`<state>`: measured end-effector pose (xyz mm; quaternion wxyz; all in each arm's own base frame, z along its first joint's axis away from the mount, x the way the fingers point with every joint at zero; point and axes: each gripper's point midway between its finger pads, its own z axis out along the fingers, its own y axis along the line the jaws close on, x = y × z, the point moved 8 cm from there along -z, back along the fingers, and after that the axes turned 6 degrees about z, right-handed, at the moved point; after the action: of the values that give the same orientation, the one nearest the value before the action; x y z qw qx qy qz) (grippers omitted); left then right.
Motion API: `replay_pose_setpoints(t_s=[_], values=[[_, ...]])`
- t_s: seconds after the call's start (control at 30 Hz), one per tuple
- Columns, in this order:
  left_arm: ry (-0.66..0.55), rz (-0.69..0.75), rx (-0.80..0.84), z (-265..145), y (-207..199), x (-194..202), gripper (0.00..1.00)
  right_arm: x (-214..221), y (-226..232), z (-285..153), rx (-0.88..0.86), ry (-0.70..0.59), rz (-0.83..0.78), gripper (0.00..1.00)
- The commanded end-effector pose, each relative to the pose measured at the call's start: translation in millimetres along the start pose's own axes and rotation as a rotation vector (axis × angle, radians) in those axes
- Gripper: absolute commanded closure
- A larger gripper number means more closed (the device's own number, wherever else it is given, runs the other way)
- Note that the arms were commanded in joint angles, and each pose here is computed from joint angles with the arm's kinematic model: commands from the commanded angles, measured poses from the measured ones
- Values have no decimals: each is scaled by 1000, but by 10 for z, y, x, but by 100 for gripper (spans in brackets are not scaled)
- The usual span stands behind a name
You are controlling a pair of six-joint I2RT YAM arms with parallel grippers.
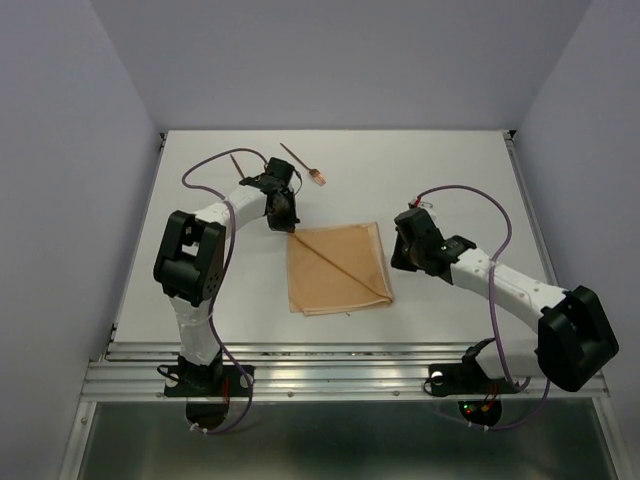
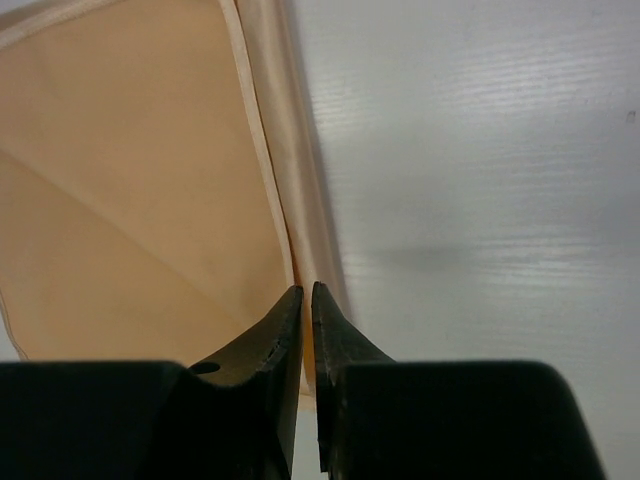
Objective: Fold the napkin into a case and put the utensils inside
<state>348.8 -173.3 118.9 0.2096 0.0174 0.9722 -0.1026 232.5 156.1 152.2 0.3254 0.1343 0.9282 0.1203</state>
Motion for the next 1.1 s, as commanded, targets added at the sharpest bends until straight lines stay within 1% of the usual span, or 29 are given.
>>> replay_pose_setpoints(t_s=[0.0,0.23,0.33,0.47,0.63,0.9,1.07], values=[[-19,18,11,0,-55,-124,100,163,17,-127,-12,29,-4,87],[-23,22,0,-52,-51,-143,100,321,143,-181,-33,49,-20,87],[-50,25,3,-182,-62,-179,100,360,225,-148,-45,59,-25,87],[-58,26,12,-244,-70,-166,100,422,323,-83,-54,83,-30,87],[-37,28,13,-147,-49,-117,100,564,338,52,-19,131,-27,88],[-3,19,15,97,-29,-42,100,811,100,293,99,164,-20,90],[-5,16,17,108,-38,-59,100,773,189,209,56,149,-34,90]])
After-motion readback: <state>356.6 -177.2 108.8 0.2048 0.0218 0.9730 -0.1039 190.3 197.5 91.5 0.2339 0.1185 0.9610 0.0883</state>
